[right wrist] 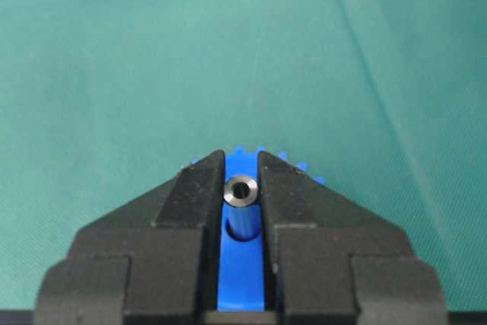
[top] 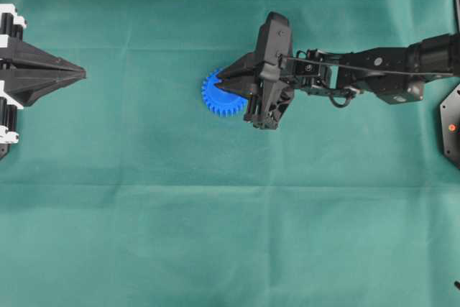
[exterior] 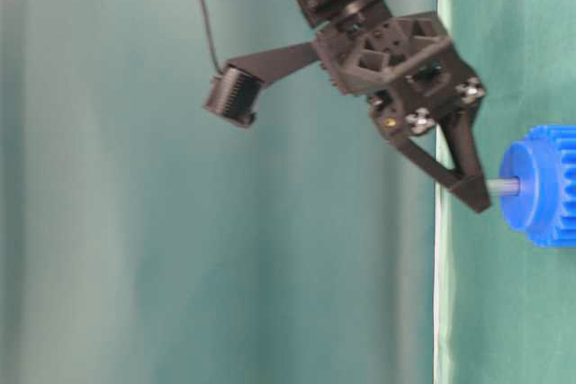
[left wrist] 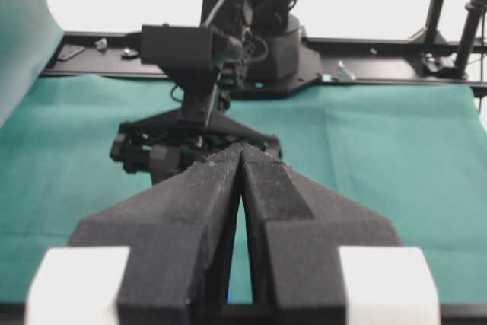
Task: Insert the shaft placed at a random location into the center hole of the medium gear at another random location.
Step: 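Lower the shaft into the gear's center hole with the right gripper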
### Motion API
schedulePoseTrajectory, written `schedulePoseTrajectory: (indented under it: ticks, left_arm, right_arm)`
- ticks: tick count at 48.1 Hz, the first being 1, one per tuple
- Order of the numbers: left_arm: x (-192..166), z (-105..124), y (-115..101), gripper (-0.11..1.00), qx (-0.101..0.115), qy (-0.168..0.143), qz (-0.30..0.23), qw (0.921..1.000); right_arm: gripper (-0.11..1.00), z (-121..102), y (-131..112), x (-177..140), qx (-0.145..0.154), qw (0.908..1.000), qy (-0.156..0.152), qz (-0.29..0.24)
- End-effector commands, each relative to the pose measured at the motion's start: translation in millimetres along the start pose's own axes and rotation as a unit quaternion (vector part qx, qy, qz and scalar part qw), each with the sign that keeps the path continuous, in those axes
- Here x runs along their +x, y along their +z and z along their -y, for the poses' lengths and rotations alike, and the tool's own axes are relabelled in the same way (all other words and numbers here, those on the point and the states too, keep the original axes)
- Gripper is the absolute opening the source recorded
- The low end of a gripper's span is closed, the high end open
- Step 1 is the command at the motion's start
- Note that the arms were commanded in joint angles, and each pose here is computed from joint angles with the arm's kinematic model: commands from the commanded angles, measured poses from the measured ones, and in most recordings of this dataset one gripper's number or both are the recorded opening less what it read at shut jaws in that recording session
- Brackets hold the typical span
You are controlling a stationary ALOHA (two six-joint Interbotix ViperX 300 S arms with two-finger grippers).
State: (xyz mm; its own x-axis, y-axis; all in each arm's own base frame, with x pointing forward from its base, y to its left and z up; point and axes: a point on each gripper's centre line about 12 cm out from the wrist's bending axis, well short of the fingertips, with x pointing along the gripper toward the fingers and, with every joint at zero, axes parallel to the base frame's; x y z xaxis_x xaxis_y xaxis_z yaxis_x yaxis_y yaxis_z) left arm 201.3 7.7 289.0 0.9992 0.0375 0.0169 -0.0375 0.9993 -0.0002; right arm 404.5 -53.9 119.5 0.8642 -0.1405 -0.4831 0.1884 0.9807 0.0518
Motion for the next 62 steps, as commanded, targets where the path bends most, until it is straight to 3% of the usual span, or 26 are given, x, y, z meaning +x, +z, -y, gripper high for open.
schedulePoseTrajectory:
  ticks: [1,18,50,53,62]
  left_arm:
    - [2.3,-0.2,6.3,0.00,0.002,0.000,0.008,1.0000]
    - [2.3,-0.2,6.3,0.00,0.002,0.000,0.008,1.0000]
    - [2.4,-0.2,6.9,0.00,0.002,0.000,0.009,1.0000]
    - [2.1,-0.2,6.4,0.00,0.002,0.000,0.008,1.0000]
    - [2.3,-0.2,5.9,0.00,0.002,0.000,0.007,1.0000]
  right_arm:
    - [0.13,-1.0,9.6,2.7,0.009,0.9997,0.001,0.021]
    - [0.13,0.4,-2.5,7.4,0.009,0.9999,-0.002,0.005]
    - [0.14,-0.2,-1.8,7.4,0.008,0.9999,-0.001,0.008]
    - [0.25,-0.2,-1.6,7.3,0.008,0.9999,-0.001,0.009]
    - [0.78,-1.4,5.8,2.7,0.006,0.9998,0.001,0.018]
